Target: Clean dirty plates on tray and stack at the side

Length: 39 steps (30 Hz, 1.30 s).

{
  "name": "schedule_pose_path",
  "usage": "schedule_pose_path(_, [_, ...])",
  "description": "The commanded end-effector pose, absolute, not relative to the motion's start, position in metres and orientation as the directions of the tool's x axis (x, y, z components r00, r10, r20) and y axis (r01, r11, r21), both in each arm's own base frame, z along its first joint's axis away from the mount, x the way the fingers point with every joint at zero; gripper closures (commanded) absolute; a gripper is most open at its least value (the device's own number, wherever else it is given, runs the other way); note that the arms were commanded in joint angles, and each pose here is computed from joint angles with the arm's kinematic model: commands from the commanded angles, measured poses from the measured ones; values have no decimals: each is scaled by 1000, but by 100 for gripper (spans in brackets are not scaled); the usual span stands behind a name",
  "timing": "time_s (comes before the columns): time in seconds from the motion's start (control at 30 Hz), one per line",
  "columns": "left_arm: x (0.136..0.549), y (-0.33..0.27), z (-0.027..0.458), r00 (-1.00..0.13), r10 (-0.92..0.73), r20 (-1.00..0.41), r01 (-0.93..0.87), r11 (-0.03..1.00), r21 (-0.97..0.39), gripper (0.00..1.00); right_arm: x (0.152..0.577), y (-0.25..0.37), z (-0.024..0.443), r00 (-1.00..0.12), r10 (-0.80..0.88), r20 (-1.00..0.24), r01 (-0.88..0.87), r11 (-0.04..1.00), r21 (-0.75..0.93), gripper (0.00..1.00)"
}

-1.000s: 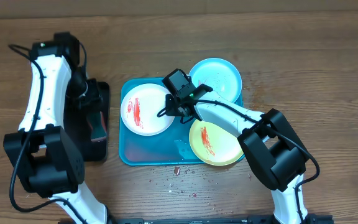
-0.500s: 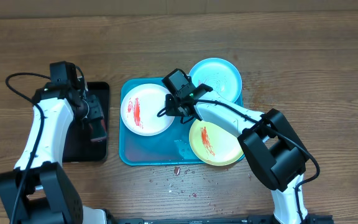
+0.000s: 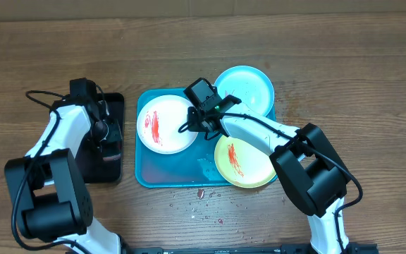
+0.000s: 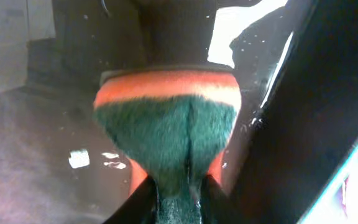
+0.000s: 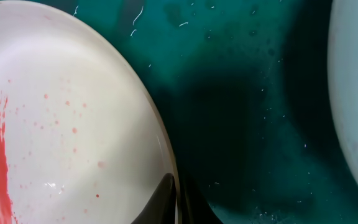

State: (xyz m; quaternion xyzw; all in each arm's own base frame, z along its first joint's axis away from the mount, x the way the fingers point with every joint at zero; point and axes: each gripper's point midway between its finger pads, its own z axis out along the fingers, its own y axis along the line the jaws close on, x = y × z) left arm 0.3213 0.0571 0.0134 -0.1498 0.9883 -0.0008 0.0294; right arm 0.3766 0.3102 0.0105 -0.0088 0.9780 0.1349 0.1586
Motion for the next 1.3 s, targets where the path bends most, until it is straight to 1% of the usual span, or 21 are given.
schedule_pose_path(0.0, [316,52,-7,-959,-284,3,-284,958,-26,80,379,311,4,-949,24,-313,-57,968,246,95])
schedule_pose_path(0.03, [316,52,-10,-959,-284,8,-284,958,-25,83,379,311,4,-949,24,-313,-57,968,246,95])
schedule_pose_path(0.07, [316,52,-13,-959,-284,10,-285,958,-25,93,379,311,4,-949,24,-313,-57,968,246,95])
schedule_pose_path(0.1, [317,52,-14,-958,-285,9,-285,958,-26,96,379,311,4,-949,24,-313,-57,968,246,95])
schedule_pose_path(0.27, [322,53,-11,-958,-288,-5,-288,957,-27,96,379,311,4,-950,24,-313,-57,967,246,96])
schedule_pose_path(0.37, [329,54,-1,-957,-288,-19,-287,957,-28,96,379,311,4,-950,24,-313,-58,967,247,96])
schedule_pose_path(0.5, [354,59,38,-959,-275,-66,-273,961,-33,96,377,316,4,-954,19,-298,-66,960,272,96])
schedule_pose_path(0.67, [375,62,87,-968,-223,-112,-221,975,-32,96,374,318,5,-958,15,-285,-70,955,287,96])
schedule_pose_path(0.7, [380,60,102,-971,-203,-124,-201,979,-31,96,373,320,5,-961,10,-276,-76,951,298,96])
schedule_pose_path(0.77, [384,51,117,-979,-148,-137,-143,989,-45,96,371,319,4,-965,10,-263,-73,949,306,96])
schedule_pose_path(0.83, [389,33,125,-984,-93,-149,-78,992,-100,96,371,318,4,-969,14,-245,-67,945,319,96])
schedule_pose_path(0.93, [389,-1,124,-988,0,-154,31,979,-202,96,371,314,4,-978,28,-205,-48,934,355,96])
schedule_pose_path(1.0, [387,-20,118,-988,36,-150,71,970,-233,96,372,308,4,-985,43,-169,-25,925,379,96])
schedule_pose_path(1.17, [381,-53,87,-985,100,-144,132,963,-236,96,377,295,4,-989,72,-133,14,918,396,96])
schedule_pose_path(1.23, [381,-60,72,-986,80,-145,110,971,-211,96,376,295,4,-989,71,-132,14,919,395,96])
schedule_pose_path(1.27, [381,-62,56,-987,46,-154,72,983,-171,96,376,295,4,-989,71,-132,13,919,395,96])
